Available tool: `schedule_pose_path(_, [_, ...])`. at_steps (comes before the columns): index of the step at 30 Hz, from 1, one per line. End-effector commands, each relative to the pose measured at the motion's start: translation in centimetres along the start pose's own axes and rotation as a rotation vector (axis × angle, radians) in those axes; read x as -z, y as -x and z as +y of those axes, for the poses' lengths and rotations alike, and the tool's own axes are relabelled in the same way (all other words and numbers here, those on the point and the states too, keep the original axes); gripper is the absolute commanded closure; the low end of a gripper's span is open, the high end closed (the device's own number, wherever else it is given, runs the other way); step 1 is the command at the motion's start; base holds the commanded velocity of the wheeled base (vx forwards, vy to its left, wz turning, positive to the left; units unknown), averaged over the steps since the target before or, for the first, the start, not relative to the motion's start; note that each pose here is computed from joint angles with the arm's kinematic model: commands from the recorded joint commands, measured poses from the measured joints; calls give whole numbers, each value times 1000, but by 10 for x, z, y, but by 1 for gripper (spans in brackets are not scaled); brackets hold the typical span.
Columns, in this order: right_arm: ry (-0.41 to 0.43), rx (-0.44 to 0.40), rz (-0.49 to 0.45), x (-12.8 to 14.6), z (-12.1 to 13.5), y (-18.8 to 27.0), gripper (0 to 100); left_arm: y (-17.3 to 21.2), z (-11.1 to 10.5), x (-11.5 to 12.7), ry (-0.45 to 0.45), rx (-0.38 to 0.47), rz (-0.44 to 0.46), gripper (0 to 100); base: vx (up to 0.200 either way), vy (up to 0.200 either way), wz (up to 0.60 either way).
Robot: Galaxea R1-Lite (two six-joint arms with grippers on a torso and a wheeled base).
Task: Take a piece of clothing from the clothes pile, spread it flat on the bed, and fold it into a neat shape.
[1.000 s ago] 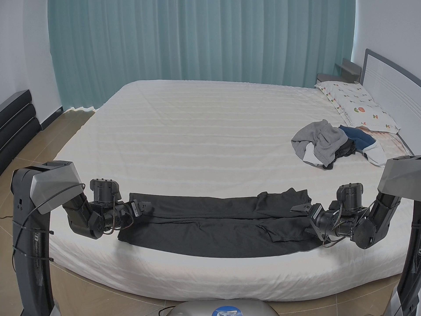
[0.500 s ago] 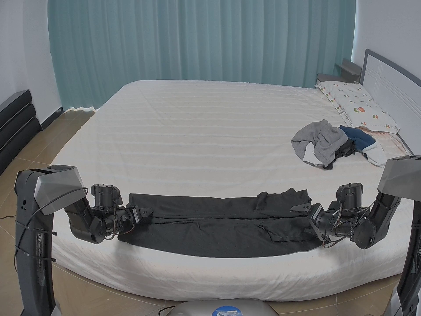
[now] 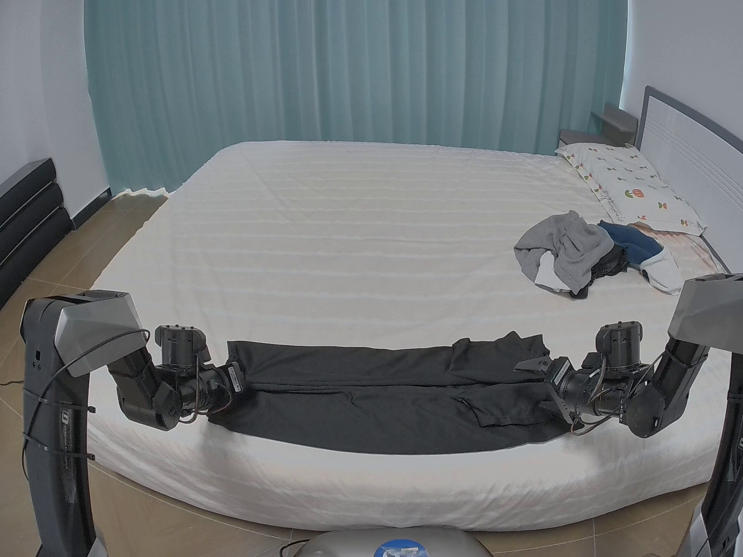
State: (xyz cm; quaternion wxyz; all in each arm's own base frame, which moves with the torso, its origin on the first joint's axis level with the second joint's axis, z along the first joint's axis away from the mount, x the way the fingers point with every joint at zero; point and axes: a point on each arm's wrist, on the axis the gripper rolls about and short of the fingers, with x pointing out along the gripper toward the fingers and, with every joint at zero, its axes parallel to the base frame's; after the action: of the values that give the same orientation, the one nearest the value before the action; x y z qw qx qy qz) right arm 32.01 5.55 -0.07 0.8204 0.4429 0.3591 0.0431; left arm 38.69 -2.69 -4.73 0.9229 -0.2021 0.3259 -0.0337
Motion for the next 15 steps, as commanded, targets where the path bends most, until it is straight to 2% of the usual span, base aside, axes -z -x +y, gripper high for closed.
schedule_pose_path(1, [-4, -2, -11, -4, 0, 1, 0, 10, -8, -16, 48, 21, -52, 100, 0, 0, 0])
schedule_pose_path(9, [-12, -8, -12, -7, -2, 3, 0, 16, -4, -26, 77, 14, -78, 100, 0, 0, 0])
schedule_pose_path(15, [-15, -5, -14, -8, -4, 2, 0, 18, 1, -24, 86, 2, -66, 100, 0, 0, 0])
